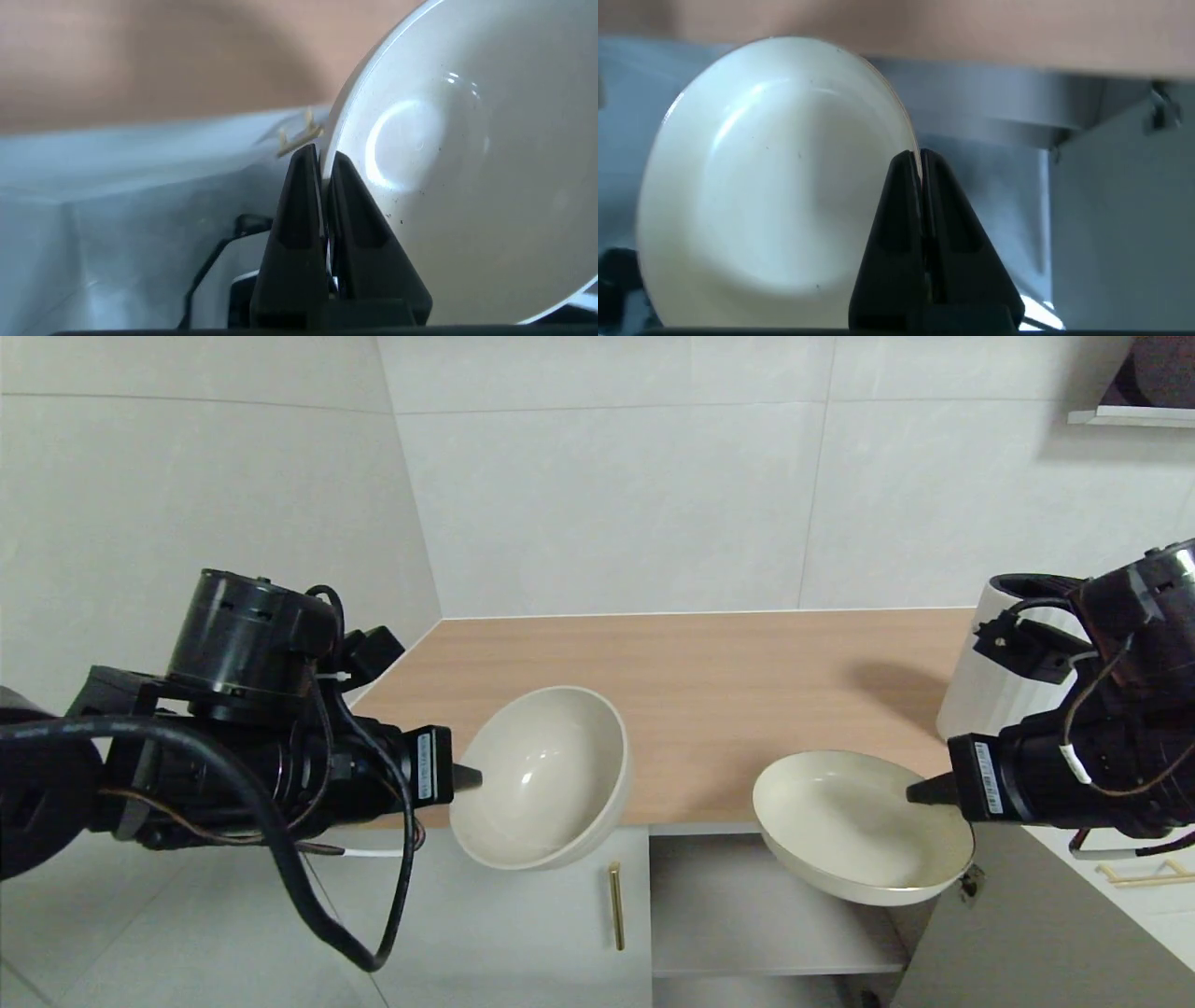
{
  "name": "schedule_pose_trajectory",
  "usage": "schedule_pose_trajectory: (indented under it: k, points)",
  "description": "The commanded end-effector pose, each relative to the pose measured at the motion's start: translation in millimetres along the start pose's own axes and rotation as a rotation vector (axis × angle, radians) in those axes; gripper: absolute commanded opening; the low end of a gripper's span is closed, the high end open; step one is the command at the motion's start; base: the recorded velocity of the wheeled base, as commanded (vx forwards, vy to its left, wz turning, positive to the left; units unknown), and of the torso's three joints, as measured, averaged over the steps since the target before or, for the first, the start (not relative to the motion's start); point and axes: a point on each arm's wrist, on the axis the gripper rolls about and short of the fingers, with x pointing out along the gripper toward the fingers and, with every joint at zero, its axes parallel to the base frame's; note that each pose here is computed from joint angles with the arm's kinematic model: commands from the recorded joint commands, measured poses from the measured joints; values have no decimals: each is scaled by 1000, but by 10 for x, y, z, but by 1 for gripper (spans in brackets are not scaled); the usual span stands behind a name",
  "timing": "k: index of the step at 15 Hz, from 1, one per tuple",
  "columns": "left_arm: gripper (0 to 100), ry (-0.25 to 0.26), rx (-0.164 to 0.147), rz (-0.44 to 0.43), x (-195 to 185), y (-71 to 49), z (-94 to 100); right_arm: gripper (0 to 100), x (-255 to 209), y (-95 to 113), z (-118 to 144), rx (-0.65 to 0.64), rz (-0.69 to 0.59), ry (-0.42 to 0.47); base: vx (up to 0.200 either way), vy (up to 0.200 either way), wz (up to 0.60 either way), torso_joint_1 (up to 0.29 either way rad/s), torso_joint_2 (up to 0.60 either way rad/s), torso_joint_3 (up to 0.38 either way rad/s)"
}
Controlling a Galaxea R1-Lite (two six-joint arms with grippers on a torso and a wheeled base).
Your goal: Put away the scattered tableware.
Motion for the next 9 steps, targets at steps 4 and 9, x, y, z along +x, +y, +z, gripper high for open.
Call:
schedule_pose_trajectory:
  k: [4,9]
  points:
    - [0,17,9,-5,-19,-20,-79,0,21,-106,-242,-2,-29,0,0,0,0,0,0,0]
    - [0,52,18,-3,61,-47,-140,0,113,-128,-303,-7,-26,-29,-200,0,0,5,1,0]
